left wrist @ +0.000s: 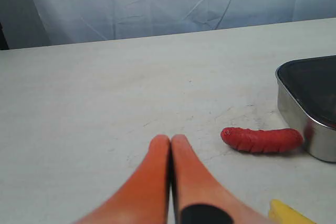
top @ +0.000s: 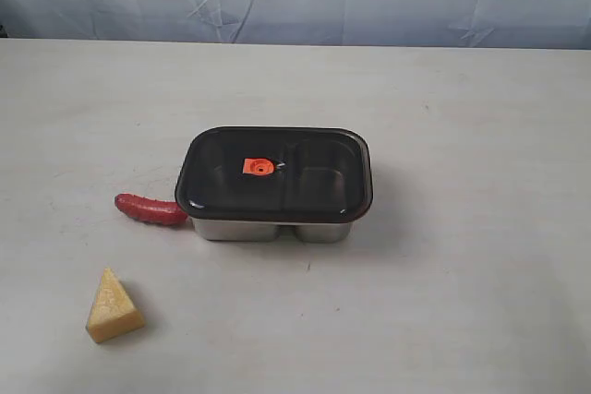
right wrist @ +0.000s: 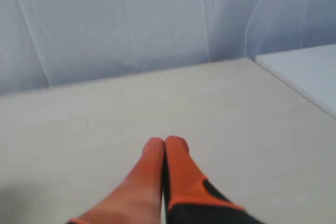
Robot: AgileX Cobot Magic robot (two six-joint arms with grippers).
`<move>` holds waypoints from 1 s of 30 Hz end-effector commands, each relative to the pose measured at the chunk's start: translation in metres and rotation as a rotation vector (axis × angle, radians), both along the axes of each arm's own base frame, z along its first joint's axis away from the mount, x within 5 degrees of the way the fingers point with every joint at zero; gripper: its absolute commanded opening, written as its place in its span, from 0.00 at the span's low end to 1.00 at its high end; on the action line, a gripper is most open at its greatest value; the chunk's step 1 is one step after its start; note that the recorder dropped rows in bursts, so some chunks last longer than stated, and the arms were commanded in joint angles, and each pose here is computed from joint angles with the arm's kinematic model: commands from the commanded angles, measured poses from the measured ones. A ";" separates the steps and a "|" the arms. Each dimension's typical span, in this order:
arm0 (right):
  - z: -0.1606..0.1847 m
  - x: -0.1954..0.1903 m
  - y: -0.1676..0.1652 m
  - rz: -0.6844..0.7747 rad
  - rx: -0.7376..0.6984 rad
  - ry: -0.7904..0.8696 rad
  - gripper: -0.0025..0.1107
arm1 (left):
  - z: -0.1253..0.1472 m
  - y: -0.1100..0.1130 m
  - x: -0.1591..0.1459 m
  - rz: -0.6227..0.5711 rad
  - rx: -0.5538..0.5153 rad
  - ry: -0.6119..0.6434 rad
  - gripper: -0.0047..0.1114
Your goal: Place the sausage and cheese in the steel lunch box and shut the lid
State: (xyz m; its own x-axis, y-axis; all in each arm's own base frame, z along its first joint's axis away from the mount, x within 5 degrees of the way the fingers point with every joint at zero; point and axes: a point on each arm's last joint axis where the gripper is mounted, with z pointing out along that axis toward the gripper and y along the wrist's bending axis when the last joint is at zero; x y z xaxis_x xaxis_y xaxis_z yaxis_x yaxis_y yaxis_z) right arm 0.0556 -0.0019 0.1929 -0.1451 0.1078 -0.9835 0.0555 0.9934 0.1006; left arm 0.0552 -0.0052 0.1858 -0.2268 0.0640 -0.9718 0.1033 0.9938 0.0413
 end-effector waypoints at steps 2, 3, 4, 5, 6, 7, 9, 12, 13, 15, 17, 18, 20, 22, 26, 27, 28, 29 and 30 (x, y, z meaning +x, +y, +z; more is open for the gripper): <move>0.029 -0.001 -0.005 -0.049 0.329 -0.356 0.02 | 0.000 0.000 0.000 0.004 -0.007 -0.014 0.04; 0.029 -0.001 -0.006 -0.056 0.405 -0.365 0.02 | 0.000 0.000 0.000 0.004 -0.007 -0.014 0.04; 0.029 -0.001 -0.006 -0.061 0.482 -0.367 0.02 | 0.000 0.000 0.000 0.004 -0.007 -0.014 0.04; 0.029 -0.001 -0.007 -0.065 0.558 -0.369 0.02 | 0.000 0.000 0.000 0.004 -0.007 -0.014 0.04; 0.028 -0.001 -0.007 -0.066 0.626 -0.367 0.02 | 0.000 0.000 0.000 0.004 -0.007 -0.014 0.04; 0.027 -0.001 -0.006 -0.064 0.673 -0.357 0.02 | 0.000 0.000 0.000 0.004 -0.007 -0.014 0.04; 0.024 0.000 -0.004 -0.052 0.684 -0.313 0.02 | 0.000 0.000 0.000 0.004 -0.007 -0.014 0.04; 0.019 0.001 0.000 -0.032 0.688 -0.239 0.02 | 0.000 0.000 0.000 0.004 -0.007 -0.014 0.04; 0.017 0.001 0.001 -0.025 0.689 -0.215 0.02 | 0.000 0.000 0.000 0.004 -0.007 -0.014 0.04; 0.014 0.001 0.003 -0.014 0.692 -0.175 0.02 | 0.000 0.000 0.000 0.004 -0.007 -0.014 0.04; 0.010 0.001 0.006 -0.001 0.693 -0.125 0.02 | 0.000 0.000 0.000 0.004 -0.007 -0.014 0.04; 0.009 0.000 0.008 0.011 0.689 -0.095 0.02 | 0.000 0.000 0.000 0.004 -0.007 -0.016 0.04; 0.016 -0.002 0.011 0.043 0.668 -0.063 0.01 | 0.001 0.000 0.000 0.004 -0.002 -0.024 0.04; 0.029 -0.005 0.014 0.078 0.641 -0.064 0.01 | 0.001 0.000 0.000 0.004 -0.002 -0.024 0.04; 0.068 -0.007 0.018 0.129 0.587 -0.057 0.01 | 0.001 0.000 0.000 0.004 -0.002 -0.022 0.04; 0.079 -0.004 0.019 0.139 0.560 -0.048 0.01 | 0.001 0.000 0.000 0.004 -0.002 -0.022 0.04; 0.091 -0.003 0.020 0.153 0.541 -0.048 0.01 | 0.001 0.000 0.000 0.004 -0.002 -0.022 0.04; 0.100 0.000 0.021 0.164 0.522 -0.037 0.01 | 0.001 0.000 0.000 0.004 -0.002 -0.022 0.04; 0.113 0.006 0.022 0.179 0.487 -0.009 0.01 | 0.001 0.000 0.000 0.004 -0.002 -0.022 0.04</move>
